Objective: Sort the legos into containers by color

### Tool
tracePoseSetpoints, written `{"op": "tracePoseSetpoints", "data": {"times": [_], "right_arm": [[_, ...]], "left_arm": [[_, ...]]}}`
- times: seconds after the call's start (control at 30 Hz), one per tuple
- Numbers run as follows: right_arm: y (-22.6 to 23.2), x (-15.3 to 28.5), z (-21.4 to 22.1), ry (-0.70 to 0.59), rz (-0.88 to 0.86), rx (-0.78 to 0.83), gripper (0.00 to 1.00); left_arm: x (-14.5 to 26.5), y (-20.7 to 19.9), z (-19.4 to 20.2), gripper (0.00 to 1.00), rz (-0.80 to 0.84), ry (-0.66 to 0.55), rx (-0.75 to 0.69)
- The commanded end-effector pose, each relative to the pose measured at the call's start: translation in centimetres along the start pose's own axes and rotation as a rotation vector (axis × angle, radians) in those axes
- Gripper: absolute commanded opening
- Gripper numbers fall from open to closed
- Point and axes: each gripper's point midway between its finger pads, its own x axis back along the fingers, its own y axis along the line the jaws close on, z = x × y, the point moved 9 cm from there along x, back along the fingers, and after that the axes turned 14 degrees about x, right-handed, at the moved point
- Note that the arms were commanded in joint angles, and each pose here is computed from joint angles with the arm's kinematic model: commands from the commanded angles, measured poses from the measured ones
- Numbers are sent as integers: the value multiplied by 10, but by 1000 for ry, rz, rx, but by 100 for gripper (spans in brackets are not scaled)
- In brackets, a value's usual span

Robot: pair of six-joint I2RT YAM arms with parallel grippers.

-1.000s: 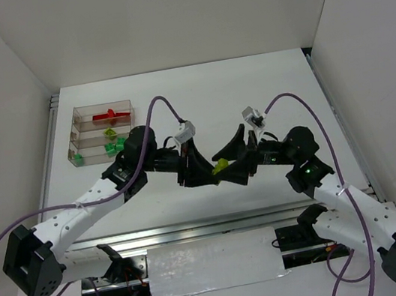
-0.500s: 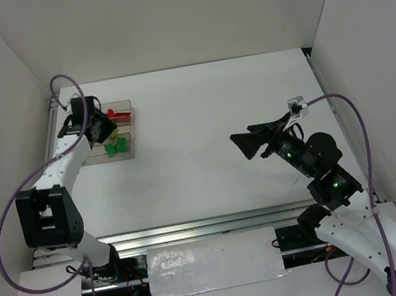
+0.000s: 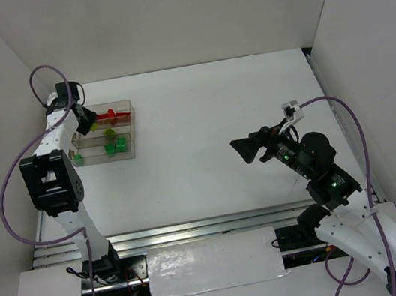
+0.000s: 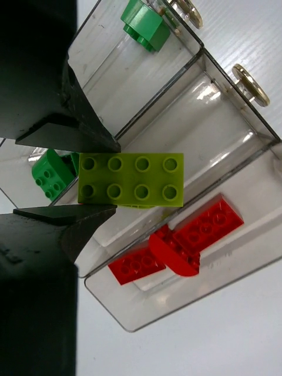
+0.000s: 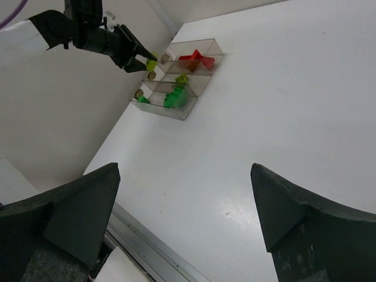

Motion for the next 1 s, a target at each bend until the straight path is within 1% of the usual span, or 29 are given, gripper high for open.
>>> {"op": "tracePoseSetpoints", "data": {"times": [0.0,0.07,0.1,0.13,0.2,0.33,0.37,0.4,0.43,0.47,0.5,0.53,0.57,0.6,0.63,0.67,0.7,0.73,0.77,0.8,0.83,0.87,0.9,0.93,0.97], "right_arm": [[-1,-5,0,16,-7,31,100],[1,-7,0,24,-22,37,100],[1,-9,0,31,-34,37,100],[2,-9,0,36,-43,38,100],[2,-11,1,42,-55,42,100],[5,-10,-1,69,-70,53,100],[5,-9,-3,74,-60,54,100],[4,-9,-5,83,-39,44,100],[3,-3,-13,104,23,40,100],[2,0,-17,124,65,43,100],[5,7,-37,96,102,52,100],[-2,16,-37,147,210,54,100],[-3,23,-43,148,258,64,100],[-2,36,-54,145,302,67,100],[-3,47,-63,106,349,76,100],[0,57,-73,76,353,98,100],[1,66,-75,81,365,106,100],[3,76,-79,56,368,106,100],[3,82,-82,43,387,104,100],[7,92,-86,42,370,110,100],[9,102,-90,22,358,111,100],[11,110,-95,-1,358,110,100],[11,119,-94,12,357,117,100],[11,128,-96,-1,365,120,100],[10,138,-102,-24,403,123,100]], "left_arm": [[-7,7,1,24,-23,0,17],[-9,6,1,38,-14,2,15],[-8,4,1,63,0,9,9],[-7,2,0,73,4,10,14],[-2,-3,-3,99,12,19,7],[22,-12,-13,100,78,-6,15],[38,-14,-18,100,102,-16,15],[50,-16,-20,100,122,-17,-18],[78,-22,-19,99,167,-37,-48],[95,-21,-16,100,175,-49,-121],[113,-22,-12,100,196,-68,-162],[152,-24,-1,100,270,-80,-208],[162,-14,10,100,271,-72,-281],[179,-8,17,100,302,-82,-318],[207,7,29,100,338,-105,-356],[218,18,32,100,343,-117,-394],[230,29,35,100,358,-130,-411],[248,49,34,100,390,-150,-413],[255,61,34,99,397,-156,-439],[264,72,32,100,417,-173,-448],[277,91,30,100,457,-200,-453],[282,101,28,100,465,-226,-493],[289,111,26,100,478,-251,-500],[299,129,21,99,481,-296,-492],[303,138,20,100,479,-316,-495]]}}
